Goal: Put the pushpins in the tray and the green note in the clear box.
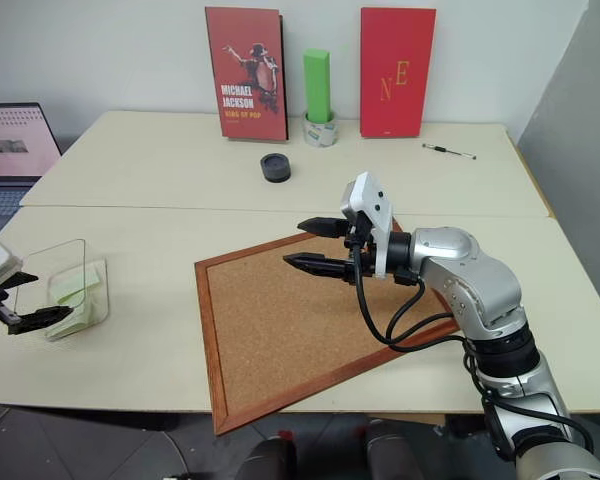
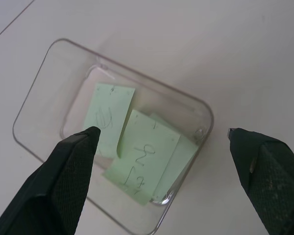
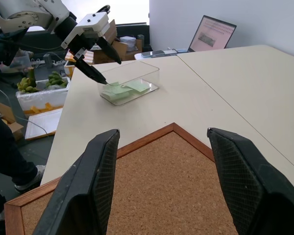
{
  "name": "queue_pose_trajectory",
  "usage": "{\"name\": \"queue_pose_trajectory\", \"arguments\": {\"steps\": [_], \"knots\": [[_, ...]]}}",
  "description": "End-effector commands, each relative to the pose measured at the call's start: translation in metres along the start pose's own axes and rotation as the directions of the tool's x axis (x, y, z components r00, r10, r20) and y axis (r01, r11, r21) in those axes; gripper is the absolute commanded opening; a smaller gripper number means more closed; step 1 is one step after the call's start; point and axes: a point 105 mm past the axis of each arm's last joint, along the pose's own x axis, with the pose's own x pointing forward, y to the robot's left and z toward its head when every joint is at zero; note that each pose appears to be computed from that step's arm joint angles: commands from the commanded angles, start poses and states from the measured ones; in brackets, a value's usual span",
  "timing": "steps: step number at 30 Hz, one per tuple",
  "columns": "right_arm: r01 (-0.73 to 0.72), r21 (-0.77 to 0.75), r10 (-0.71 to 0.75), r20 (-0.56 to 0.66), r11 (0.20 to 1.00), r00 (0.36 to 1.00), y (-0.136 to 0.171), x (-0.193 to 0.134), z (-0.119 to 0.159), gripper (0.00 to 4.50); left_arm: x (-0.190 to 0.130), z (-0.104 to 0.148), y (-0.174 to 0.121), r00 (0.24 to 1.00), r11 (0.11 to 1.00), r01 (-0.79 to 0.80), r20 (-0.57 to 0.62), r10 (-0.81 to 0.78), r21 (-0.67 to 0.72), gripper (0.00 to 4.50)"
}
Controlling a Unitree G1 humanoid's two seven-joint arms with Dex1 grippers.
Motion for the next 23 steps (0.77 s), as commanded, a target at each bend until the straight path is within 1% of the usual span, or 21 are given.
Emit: {"name": "queue_pose_trajectory", "arguments": {"steps": [1, 3, 7, 12, 14, 16, 19, 23], "knots": [[0.019, -0.056, -0.016, 0.043, 0.998, 0.999, 0.002, -0.007, 0.014, 3.03, -0.004, 0.024, 0.005, 0.994, 0.999, -0.050, 0.094, 0.048, 0.018, 4.48], [0.033, -0.057, -0.031, 0.039, 0.998, 0.999, 0.003, -0.012, 0.013, 3.03, -0.001, 0.034, 0.002, 0.990, 0.999, -0.044, 0.132, 0.041, 0.018, 4.48], [0.081, -0.063, -0.080, 0.019, 0.995, 0.997, 0.003, -0.026, 0.006, 3.03, 0.007, 0.065, -0.012, 0.971, 0.999, -0.007, 0.237, -0.001, 0.034, 4.48], [0.166, -0.106, -0.169, -0.014, 0.980, 0.986, 0.004, -0.043, -0.009, 3.03, 0.026, 0.106, -0.035, 0.919, 0.998, 0.047, 0.390, -0.061, 0.045, 4.48], [0.188, -0.136, -0.191, -0.005, 0.973, 0.982, 0.006, -0.047, -0.012, 3.03, 0.033, 0.116, -0.042, 0.905, 0.996, 0.065, 0.418, -0.085, 0.061, 4.48], [0.212, -0.157, -0.219, -0.025, 0.965, 0.976, 0.009, -0.053, -0.020, 3.03, 0.044, 0.126, -0.056, 0.887, 0.991, 0.100, 0.442, -0.130, 0.091, 4.48], [0.283, -0.158, -0.294, -0.046, 0.946, 0.955, 0.009, -0.062, -0.034, 3.03, 0.066, 0.144, -0.088, 0.844, 0.974, 0.188, 0.487, -0.227, 0.129, 4.48], [0.375, -0.164, -0.386, -0.040, 0.912, 0.922, 0.007, -0.069, -0.044, 3.03, 0.085, 0.163, -0.115, 0.791, 0.958, 0.244, 0.539, -0.288, 0.153, 4.48]]}}
